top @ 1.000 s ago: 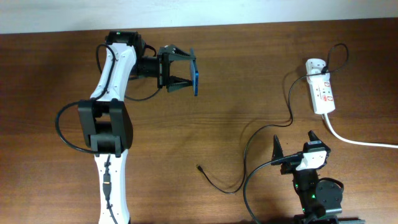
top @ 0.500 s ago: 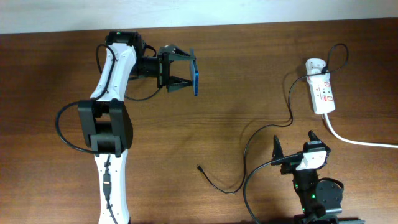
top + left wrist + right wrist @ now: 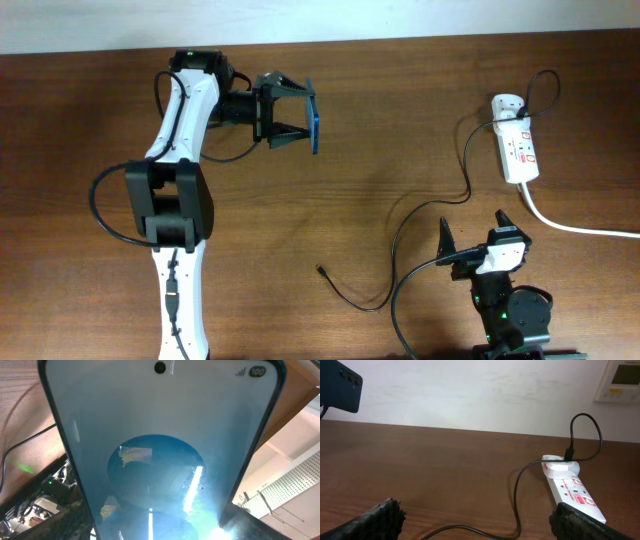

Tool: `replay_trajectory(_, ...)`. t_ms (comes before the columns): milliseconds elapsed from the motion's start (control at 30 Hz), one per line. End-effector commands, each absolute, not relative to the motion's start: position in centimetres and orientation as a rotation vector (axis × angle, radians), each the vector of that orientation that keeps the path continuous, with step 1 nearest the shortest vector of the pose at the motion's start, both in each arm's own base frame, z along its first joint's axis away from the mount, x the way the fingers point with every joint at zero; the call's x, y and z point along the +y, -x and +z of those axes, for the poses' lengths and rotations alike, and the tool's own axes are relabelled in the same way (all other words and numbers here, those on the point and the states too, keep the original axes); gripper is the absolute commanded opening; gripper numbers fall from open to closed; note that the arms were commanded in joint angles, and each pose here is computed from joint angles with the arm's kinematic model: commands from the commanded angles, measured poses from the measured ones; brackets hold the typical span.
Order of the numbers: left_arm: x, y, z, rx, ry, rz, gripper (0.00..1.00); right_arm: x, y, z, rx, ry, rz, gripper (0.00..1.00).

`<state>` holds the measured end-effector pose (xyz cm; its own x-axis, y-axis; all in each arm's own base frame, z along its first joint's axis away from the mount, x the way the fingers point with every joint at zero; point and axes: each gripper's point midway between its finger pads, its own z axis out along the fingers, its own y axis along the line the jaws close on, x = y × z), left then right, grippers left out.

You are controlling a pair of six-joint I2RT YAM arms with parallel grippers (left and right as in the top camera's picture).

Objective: Plug charger to phone and switch on socket

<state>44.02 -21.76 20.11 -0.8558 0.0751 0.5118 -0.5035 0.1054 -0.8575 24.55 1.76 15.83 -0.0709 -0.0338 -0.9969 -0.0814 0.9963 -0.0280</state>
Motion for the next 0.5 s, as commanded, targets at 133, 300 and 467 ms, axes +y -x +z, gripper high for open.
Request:
replay_trajectory(133,-21.53,-44.66,21.42,-1.913,-0.416,1.872,0.79,1.64,-24.55,15.59,1.647,0.080,0.038,0.98)
replay_trajectory(300,-21.53,-44.66,21.42,-1.913,-0.416,1.872,0.79,1.64,-24.55,15.60,1.646,0.080,0.038,0.98)
replay_trajectory(467,-21.53,-44.66,21.42,-1.913,-0.416,1.872,0.78,1.64,-24.55,15.60,1.646,0.080,0.038,0.98)
